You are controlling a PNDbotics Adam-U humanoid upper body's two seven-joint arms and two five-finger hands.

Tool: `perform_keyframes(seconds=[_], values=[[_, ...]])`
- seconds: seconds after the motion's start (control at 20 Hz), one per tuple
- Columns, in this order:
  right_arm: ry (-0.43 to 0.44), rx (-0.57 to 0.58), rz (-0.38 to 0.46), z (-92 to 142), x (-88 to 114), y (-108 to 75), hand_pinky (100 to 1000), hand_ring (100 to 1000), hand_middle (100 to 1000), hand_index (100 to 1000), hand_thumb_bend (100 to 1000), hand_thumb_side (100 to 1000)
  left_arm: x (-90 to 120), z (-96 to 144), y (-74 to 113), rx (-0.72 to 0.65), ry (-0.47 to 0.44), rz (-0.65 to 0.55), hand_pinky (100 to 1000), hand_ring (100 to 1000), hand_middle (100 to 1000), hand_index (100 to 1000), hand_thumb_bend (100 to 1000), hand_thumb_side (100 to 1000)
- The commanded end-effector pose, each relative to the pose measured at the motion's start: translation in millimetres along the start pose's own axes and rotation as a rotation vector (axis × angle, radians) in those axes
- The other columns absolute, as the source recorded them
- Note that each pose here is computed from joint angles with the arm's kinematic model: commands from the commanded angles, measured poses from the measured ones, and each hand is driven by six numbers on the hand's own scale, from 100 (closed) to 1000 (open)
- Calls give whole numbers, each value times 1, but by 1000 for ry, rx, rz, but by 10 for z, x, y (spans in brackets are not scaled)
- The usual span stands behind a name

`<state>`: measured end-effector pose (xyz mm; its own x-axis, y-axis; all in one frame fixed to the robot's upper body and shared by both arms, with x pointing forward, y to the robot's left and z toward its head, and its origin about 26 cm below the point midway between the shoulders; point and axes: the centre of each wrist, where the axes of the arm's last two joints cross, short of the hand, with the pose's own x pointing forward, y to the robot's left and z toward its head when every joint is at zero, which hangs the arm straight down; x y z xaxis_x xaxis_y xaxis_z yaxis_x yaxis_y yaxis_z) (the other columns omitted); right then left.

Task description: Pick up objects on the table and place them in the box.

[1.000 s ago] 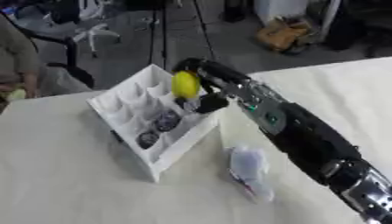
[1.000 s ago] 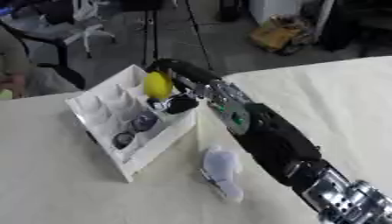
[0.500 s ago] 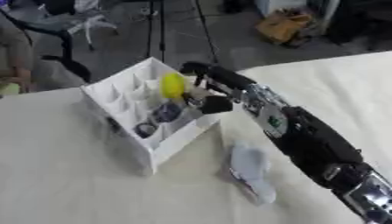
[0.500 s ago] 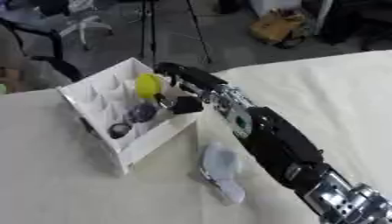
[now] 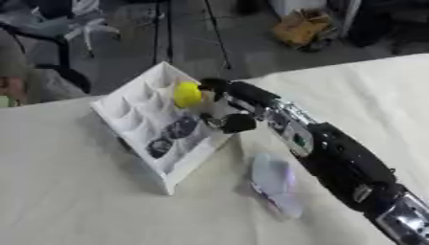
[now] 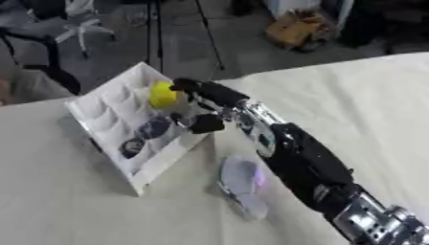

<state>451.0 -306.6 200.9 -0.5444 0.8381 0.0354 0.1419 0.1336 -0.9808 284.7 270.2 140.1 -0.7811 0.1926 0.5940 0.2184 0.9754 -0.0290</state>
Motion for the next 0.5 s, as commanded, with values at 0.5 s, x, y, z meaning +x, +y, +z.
perform_keyframes(seconds=[0.5], values=[[-152,-339,15,-72,399,-679,836,642,973,987,256,631,88,-141,23,-31,-41,-18,662,636,743,833,184,1000]])
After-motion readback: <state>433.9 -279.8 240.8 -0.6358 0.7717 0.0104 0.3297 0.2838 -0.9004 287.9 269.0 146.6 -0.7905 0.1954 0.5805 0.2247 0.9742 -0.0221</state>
